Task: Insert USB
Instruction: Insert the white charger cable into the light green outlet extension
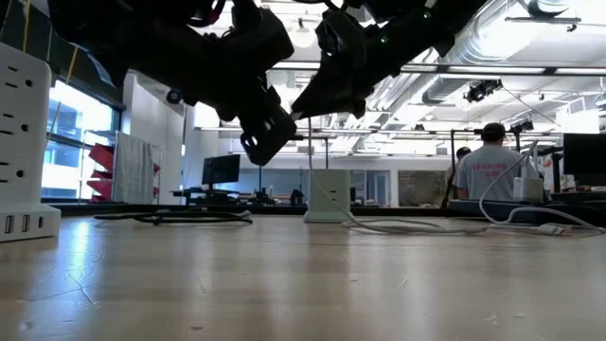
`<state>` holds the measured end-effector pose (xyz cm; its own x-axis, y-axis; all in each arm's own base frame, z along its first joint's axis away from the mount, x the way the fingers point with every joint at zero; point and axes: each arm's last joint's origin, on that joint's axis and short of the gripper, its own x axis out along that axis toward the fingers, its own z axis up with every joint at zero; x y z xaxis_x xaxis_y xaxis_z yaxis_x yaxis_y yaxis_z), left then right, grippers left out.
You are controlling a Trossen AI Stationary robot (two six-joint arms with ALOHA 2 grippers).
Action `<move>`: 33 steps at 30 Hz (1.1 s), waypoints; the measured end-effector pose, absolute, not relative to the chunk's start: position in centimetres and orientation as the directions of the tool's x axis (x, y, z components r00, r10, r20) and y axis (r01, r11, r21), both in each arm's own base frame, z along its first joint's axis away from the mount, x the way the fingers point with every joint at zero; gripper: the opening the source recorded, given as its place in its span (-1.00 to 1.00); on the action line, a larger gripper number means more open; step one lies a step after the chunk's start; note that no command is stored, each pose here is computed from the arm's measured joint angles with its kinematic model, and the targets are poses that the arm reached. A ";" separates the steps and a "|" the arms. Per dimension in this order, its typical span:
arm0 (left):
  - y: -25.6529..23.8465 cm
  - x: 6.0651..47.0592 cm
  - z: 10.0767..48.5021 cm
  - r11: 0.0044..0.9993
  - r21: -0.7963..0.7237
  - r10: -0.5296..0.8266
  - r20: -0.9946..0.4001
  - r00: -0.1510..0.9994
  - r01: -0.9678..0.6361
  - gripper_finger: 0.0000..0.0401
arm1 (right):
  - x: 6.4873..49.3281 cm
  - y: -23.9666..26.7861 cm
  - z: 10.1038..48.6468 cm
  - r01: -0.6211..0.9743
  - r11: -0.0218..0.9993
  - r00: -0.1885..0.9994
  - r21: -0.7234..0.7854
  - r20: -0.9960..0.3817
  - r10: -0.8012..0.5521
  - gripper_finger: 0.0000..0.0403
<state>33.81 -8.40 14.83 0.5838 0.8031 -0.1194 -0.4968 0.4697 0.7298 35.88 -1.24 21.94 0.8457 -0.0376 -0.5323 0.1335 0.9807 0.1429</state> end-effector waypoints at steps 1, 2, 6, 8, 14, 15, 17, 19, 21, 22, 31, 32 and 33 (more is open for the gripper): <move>-8.4 33.8 14.8 0.470 0.730 0.802 -0.120 0.585 -0.496 -1.00 | 35.9 -1.2 22.0 0.121 0.981 0.851 0.150 -0.525 -0.025 -0.65; -8.4 33.8 14.8 0.472 0.730 0.801 -0.121 0.587 -0.494 -1.00 | 36.0 -1.2 22.0 0.107 0.982 0.855 0.157 -0.518 -0.010 -0.65; -8.4 33.8 14.8 0.473 0.733 0.798 -0.122 0.590 -0.489 -1.00 | 36.1 -1.1 21.9 0.091 0.985 0.855 0.146 -0.519 -0.002 -0.65; -8.4 33.8 14.8 0.472 0.734 0.799 -0.121 0.589 -0.489 -1.00 | 36.1 -1.2 21.8 0.096 0.985 0.853 0.145 -0.521 -0.007 -0.65; -8.4 33.8 14.8 0.466 0.735 0.803 -0.118 0.584 -0.493 -1.00 | 36.2 -1.4 21.4 0.206 0.964 0.840 0.166 -0.535 -0.087 -0.65; -8.4 33.8 14.8 0.466 0.735 0.804 -0.118 0.583 -0.492 -1.00 | 36.2 -1.4 21.4 0.218 0.962 0.839 0.166 -0.535 -0.098 -0.65; -8.4 33.8 14.8 0.462 0.737 0.806 -0.117 0.580 -0.494 -1.00 | 36.2 -1.6 21.4 0.210 0.966 0.843 0.151 -0.529 -0.101 -0.65; -8.4 33.8 14.8 0.454 0.743 0.810 -0.115 0.575 -0.492 -1.00 | 36.2 -1.7 21.5 0.201 0.971 0.843 0.134 -0.528 -0.102 -0.65; -8.4 33.7 14.8 0.437 0.757 0.817 -0.110 0.565 -0.485 -1.00 | 36.2 -1.9 21.5 0.206 0.969 0.842 0.138 -0.529 -0.104 -0.65; -8.5 33.7 14.8 0.424 0.765 0.825 -0.105 0.556 -0.485 -1.00 | 36.2 -2.0 21.5 0.210 0.968 0.842 0.139 -0.529 -0.106 -0.65; -8.5 33.5 14.9 0.367 0.803 0.851 -0.085 0.518 -0.471 -1.00 | 36.2 -1.8 21.5 0.197 0.969 0.847 0.150 -0.523 -0.091 -0.09; -8.5 33.5 14.9 0.366 0.803 0.852 -0.085 0.517 -0.470 -1.00 | 36.3 -1.7 21.6 0.197 0.969 0.852 0.149 -0.516 -0.094 -0.02; -8.5 33.5 14.9 0.363 0.805 0.853 -0.084 0.515 -0.469 -1.00 | 36.4 -1.5 21.6 0.206 0.966 0.856 0.153 -0.507 -0.102 0.05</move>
<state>33.54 -8.50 14.91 0.5153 0.8529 -0.0843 -0.4687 0.3628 0.8054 36.39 -1.48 21.62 0.8561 -0.1024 -0.5066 0.2063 0.9664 0.1532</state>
